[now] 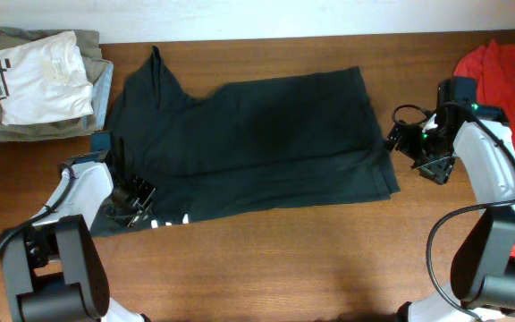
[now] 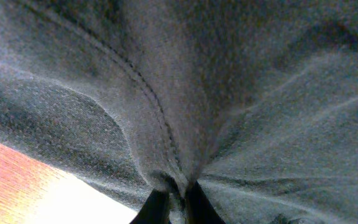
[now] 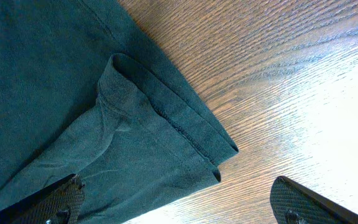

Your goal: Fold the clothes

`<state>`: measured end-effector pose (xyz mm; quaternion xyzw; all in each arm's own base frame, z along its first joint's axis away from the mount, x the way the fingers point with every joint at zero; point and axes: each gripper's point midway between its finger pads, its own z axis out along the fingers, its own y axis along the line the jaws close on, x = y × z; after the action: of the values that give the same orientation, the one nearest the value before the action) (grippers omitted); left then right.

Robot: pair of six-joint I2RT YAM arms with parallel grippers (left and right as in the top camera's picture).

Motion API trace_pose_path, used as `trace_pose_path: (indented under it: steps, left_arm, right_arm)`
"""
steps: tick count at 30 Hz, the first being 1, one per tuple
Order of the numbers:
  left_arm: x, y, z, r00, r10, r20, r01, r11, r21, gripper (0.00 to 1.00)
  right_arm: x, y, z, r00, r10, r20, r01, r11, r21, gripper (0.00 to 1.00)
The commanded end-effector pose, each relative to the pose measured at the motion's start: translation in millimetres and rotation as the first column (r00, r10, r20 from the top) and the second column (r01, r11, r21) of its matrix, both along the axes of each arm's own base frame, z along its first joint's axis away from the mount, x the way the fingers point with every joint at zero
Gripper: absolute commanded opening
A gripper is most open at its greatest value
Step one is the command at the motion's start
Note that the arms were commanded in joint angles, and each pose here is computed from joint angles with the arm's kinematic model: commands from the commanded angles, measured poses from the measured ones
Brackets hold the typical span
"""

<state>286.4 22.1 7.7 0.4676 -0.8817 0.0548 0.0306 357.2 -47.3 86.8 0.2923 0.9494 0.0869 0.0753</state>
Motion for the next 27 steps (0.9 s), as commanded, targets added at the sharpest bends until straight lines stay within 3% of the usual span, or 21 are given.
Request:
trace_pose_path:
  steps: [1,9,14,19,21,22,23,24,25,26,27]
  left_arm:
    - [1.5,0.9,-1.5,1.0,-0.004,-0.006,0.004,1.0,0.007,0.01]
    - [40.9,6.6,15.4,0.992,-0.012,0.124,0.009,1.0,0.027,0.01]
    - [107.7,3.7,31.7,0.919,-0.056,0.39,0.029,0.997,0.074,0.01]
    - [148.4,-1.5,51.8,0.838,-0.136,0.529,0.014,0.973,0.229,0.02]
    - [149.9,16.9,54.3,0.841,-0.137,0.524,-0.046,0.946,0.321,0.18]
    - [152.4,21.1,54.0,0.838,-0.136,0.529,-0.062,0.939,0.339,0.18]
    - [159.8,23.2,52.4,0.825,-0.136,0.548,-0.075,0.935,0.345,0.09]
    - [172.5,23.3,53.3,0.797,-0.181,0.577,-0.054,0.929,0.366,0.2]
    - [177.5,23.3,56.6,0.782,-0.206,0.589,-0.043,0.924,0.38,0.63]
    - [182.3,20.3,62.7,0.758,-0.284,0.587,0.02,0.91,0.414,0.73]
    - [183.1,15.2,68.9,0.74,-0.349,0.575,0.087,0.897,0.433,0.77]
  right_arm:
    - [3.8,-0.6,9.9,0.999,0.012,0.032,-0.011,1.0,-0.021,0.99]
    - [5.8,-0.7,3.4,1.0,0.012,0.022,-0.011,1.0,-0.019,0.99]
    - [8.7,11.6,-25.7,0.999,0.045,-0.014,-0.045,0.999,-0.008,0.99]
    - [10.0,28.2,-31.9,0.996,0.091,-0.026,-0.091,0.996,-0.008,0.99]
    - [9.8,29.8,-32.1,0.995,0.096,-0.027,-0.096,0.995,-0.008,0.99]
    - [9.7,29.8,-32.1,0.995,0.096,-0.027,-0.096,0.995,-0.008,0.99]
    - [8.9,29.9,-32.2,0.995,0.096,-0.03,-0.096,0.995,-0.007,0.99]
    - [8.0,30.0,-32.4,0.995,0.096,-0.034,-0.096,0.995,-0.006,0.99]
    - [7.2,30.1,-32.5,0.995,0.096,-0.038,-0.096,0.995,-0.005,0.99]
    - [7.1,30.1,-32.5,0.995,0.096,-0.038,-0.096,0.995,-0.005,0.99]
    - [7.1,30.1,-32.5,0.995,0.096,-0.038,-0.096,0.995,-0.005,0.99]
